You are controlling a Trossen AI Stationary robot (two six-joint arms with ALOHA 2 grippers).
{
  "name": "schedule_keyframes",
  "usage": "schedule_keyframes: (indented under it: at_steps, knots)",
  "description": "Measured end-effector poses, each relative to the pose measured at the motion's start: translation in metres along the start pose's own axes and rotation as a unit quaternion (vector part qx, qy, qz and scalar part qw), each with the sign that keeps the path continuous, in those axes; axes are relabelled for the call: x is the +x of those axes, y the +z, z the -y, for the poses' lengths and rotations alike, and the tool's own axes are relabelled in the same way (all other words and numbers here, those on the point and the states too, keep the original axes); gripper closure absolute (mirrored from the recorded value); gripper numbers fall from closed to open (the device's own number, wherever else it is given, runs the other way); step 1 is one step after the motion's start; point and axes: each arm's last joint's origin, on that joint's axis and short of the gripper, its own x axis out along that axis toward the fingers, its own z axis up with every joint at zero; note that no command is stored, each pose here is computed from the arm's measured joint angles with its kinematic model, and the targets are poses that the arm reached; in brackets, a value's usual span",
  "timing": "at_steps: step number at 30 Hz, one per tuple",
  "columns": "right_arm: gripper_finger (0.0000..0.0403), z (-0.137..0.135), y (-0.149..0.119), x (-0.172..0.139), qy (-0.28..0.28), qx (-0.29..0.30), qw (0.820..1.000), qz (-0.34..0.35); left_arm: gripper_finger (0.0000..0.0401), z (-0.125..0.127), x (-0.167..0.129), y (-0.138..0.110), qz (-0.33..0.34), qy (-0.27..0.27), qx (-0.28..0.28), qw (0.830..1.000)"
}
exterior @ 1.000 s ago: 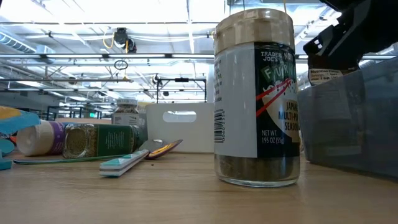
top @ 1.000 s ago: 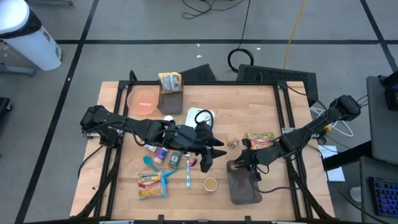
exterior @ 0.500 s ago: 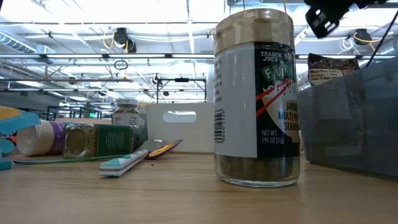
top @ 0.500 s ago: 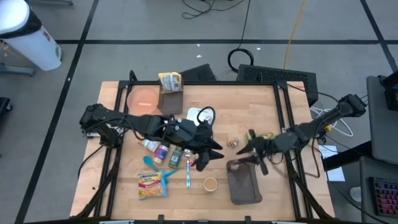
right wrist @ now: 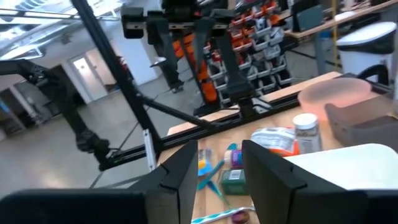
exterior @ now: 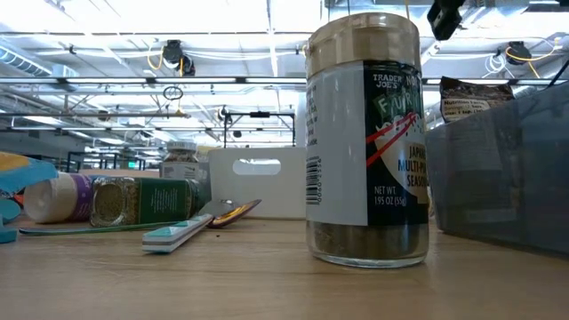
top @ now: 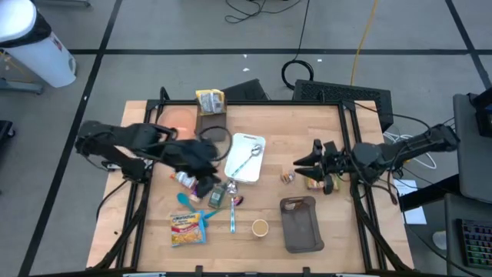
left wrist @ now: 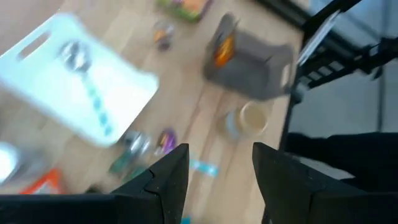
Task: Pick & Place Food Item
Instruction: Put the blue baby spoon into the white bin
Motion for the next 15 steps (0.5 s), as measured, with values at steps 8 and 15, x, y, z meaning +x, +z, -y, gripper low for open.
schedule_keyframes:
  at_steps: [8, 15]
  knots:
    - [0.0275, 0.013, -0.002, 0.01, -0.05, 0.038, 0.998, 0.002, 0.0215, -0.007, -0.025, -0.037, -0.055, 0.103, -0.051, 0.992]
    - [0.0241, 0.023, -0.007, 0.029, -0.071, 0.074, 0.995, 0.012, 0.0215, 0.0, -0.032, -0.06, -0.046, 0.168, -0.073, 0.982]
